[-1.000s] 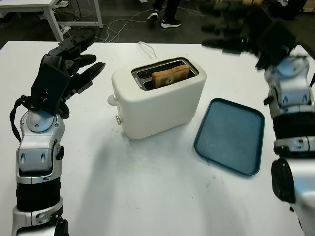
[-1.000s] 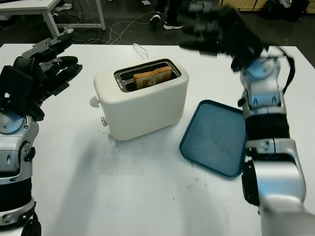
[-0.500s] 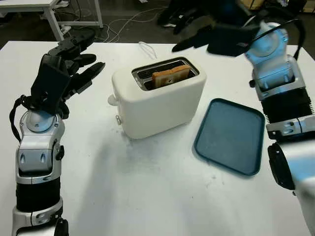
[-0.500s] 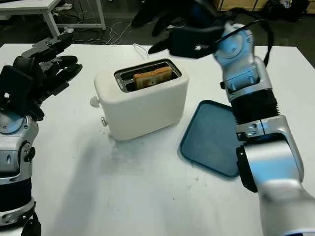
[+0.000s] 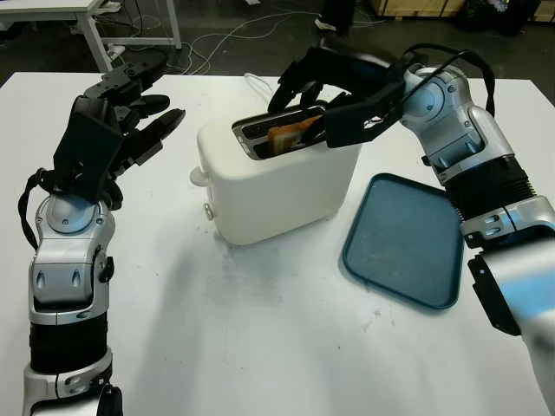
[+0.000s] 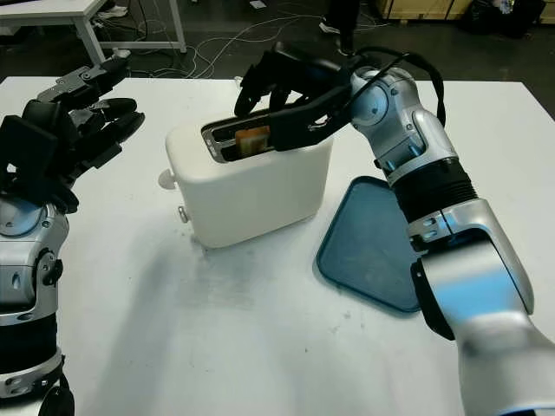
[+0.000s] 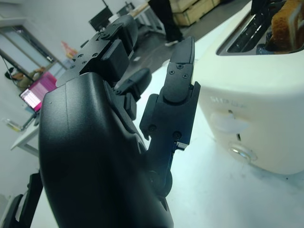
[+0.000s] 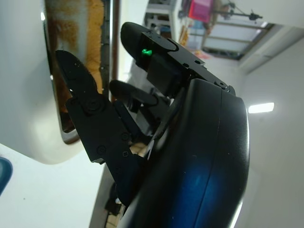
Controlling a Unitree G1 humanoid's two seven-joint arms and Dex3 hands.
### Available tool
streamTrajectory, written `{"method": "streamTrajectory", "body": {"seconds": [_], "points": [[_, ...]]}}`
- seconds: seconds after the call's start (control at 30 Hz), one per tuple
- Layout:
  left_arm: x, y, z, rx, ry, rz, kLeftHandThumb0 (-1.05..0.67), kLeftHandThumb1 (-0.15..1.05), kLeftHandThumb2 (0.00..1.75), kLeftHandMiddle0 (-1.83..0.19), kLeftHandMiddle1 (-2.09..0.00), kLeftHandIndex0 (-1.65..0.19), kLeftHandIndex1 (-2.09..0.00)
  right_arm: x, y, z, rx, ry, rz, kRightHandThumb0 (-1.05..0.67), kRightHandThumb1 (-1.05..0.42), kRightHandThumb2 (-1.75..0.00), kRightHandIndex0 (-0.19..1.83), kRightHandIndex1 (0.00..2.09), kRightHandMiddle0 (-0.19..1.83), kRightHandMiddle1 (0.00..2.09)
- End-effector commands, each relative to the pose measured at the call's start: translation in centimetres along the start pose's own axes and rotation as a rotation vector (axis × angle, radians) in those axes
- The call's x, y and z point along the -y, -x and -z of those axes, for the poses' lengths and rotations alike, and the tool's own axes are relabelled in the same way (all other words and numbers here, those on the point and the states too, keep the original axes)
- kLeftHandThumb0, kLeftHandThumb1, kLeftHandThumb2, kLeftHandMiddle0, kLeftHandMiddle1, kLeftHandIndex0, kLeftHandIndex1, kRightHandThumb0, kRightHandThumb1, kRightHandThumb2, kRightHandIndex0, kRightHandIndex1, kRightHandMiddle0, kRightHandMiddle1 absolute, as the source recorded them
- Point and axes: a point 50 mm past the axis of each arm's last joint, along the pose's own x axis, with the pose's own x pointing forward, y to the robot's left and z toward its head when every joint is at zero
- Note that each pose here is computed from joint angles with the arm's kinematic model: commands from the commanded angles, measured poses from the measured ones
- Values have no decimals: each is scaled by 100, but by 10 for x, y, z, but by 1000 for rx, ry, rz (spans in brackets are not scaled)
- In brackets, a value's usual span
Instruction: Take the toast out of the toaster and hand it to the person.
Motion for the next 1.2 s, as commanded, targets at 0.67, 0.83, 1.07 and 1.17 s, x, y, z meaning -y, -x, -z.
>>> {"method": "streamTrajectory", "body": {"seconds": [0.67, 0.83, 1.07, 1.17], "points": [[-1, 3, 1, -2, 5, -9, -25, 92, 15, -23, -82, -57, -1, -2, 1, 4, -35, -11, -64, -27, -67, 0, 95, 70, 109, 8], [-1, 3, 2, 0, 2, -12, -25, 91, 15, -24, -82, -58, -2, -4, 0, 4, -33, -11, -80, -26, -67, 0, 94, 83, 115, 9], [-1, 4, 1, -4, -2, -9, -24, 91, 15, -23, -82, -57, -1, -12, -1, 5, -37, -10, -119, -20, -69, 0, 97, 79, 121, 11], [-2, 3, 2, -2, -4, -7, -24, 91, 15, -23, -81, -57, -1, -15, -2, 5, -40, -7, -141, -20, -69, 0, 99, 74, 124, 12]]}}
